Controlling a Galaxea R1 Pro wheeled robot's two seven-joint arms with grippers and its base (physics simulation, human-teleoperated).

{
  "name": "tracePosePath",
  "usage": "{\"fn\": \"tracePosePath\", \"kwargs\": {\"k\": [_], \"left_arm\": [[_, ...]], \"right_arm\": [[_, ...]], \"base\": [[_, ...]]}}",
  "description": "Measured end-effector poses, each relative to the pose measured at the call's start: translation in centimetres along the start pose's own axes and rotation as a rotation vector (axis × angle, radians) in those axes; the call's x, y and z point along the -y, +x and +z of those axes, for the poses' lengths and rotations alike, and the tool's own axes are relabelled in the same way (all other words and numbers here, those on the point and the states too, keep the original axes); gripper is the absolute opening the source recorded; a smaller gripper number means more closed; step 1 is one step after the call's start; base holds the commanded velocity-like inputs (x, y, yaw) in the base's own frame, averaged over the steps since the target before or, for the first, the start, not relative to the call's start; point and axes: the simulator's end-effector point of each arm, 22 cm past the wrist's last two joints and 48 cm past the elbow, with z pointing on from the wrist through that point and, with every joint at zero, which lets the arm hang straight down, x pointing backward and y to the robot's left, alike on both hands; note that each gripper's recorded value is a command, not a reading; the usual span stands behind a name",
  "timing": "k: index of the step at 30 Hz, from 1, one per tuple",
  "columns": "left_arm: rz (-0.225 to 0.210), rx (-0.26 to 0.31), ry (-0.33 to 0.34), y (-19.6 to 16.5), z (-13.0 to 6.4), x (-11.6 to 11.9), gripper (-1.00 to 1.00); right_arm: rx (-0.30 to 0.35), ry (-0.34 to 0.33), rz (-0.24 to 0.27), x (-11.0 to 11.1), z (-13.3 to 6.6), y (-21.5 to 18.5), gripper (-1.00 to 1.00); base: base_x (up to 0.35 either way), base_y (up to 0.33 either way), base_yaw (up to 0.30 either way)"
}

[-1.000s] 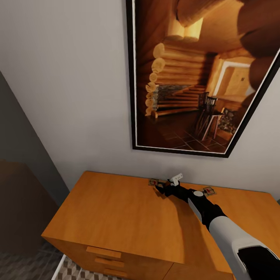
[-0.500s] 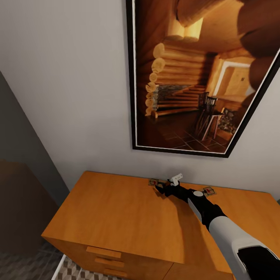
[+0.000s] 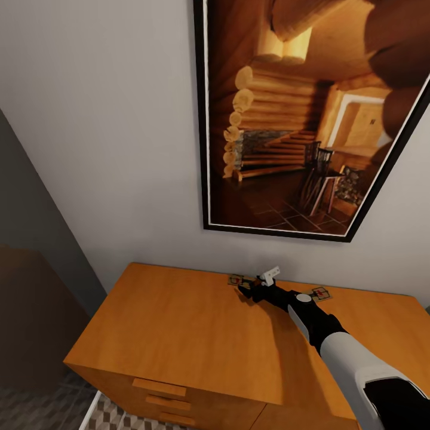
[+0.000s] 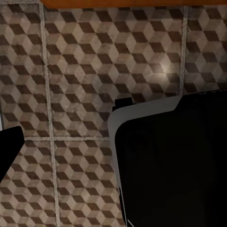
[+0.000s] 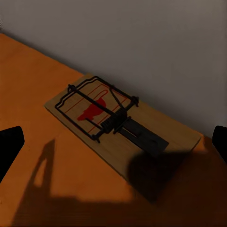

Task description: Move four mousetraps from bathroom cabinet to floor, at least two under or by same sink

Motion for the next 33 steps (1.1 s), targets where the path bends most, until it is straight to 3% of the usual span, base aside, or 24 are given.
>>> {"fn": "tracePosePath", "kwargs": {"k": [33], "left_arm": [[0.0, 0.0, 0.0, 0.0, 0.0, 0.0, 1.0]], "right_arm": [[0.001, -0.006, 0.003, -0.39, 0.16, -0.02, 1.0]], "base": [[0.0, 0.0, 0.0]]}}
